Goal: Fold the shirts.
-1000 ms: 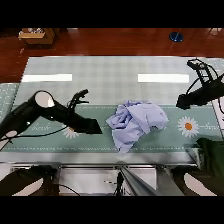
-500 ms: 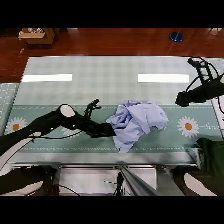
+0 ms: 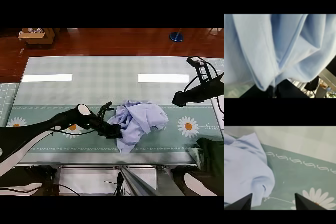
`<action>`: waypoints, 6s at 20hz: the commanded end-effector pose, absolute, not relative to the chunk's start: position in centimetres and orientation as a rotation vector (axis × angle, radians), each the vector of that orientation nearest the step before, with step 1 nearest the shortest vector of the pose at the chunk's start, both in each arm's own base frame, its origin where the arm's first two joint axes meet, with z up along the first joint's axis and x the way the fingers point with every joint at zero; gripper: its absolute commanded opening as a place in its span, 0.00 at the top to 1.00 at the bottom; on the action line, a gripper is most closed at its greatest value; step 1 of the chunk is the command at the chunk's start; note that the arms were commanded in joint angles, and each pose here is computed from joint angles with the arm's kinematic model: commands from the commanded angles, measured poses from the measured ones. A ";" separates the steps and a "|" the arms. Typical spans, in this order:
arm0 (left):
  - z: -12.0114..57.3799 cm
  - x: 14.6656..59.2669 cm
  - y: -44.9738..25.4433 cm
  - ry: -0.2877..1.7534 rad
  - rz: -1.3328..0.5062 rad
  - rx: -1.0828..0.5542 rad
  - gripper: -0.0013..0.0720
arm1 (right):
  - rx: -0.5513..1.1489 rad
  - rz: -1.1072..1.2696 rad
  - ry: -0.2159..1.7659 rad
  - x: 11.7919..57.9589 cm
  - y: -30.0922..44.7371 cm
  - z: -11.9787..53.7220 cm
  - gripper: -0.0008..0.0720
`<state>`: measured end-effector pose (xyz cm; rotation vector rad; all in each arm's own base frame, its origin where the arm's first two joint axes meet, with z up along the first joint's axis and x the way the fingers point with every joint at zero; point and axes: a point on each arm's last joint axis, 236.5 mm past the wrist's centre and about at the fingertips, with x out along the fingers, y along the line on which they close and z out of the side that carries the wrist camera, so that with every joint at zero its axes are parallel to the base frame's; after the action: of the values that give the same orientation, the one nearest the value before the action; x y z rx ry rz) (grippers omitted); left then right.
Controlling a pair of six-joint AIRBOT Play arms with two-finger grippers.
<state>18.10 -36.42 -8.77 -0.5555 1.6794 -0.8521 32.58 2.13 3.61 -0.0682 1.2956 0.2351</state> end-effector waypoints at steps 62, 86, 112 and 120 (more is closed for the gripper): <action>38.5 12.0 -12.5 0.562 -0.498 -0.094 0.94 | 0.406 0.480 0.798 16.2 12.3 33.7 0.96; -0.7 34.6 -10.7 1.219 -0.532 -0.420 0.89 | 0.498 0.276 1.163 42.6 10.7 3.2 0.70; -10.1 21.9 -12.9 1.579 -0.431 -0.562 0.07 | 0.592 0.166 1.336 26.4 0.1 -0.3 0.24; -13.0 23.8 -13.9 1.591 -0.342 -0.663 0.84 | 0.516 0.119 1.421 24.3 -1.3 -1.9 0.19</action>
<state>22.87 -14.22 -12.05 -0.6769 1.6156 -0.3717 25.50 -0.48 -0.98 0.5591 1.3739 0.1474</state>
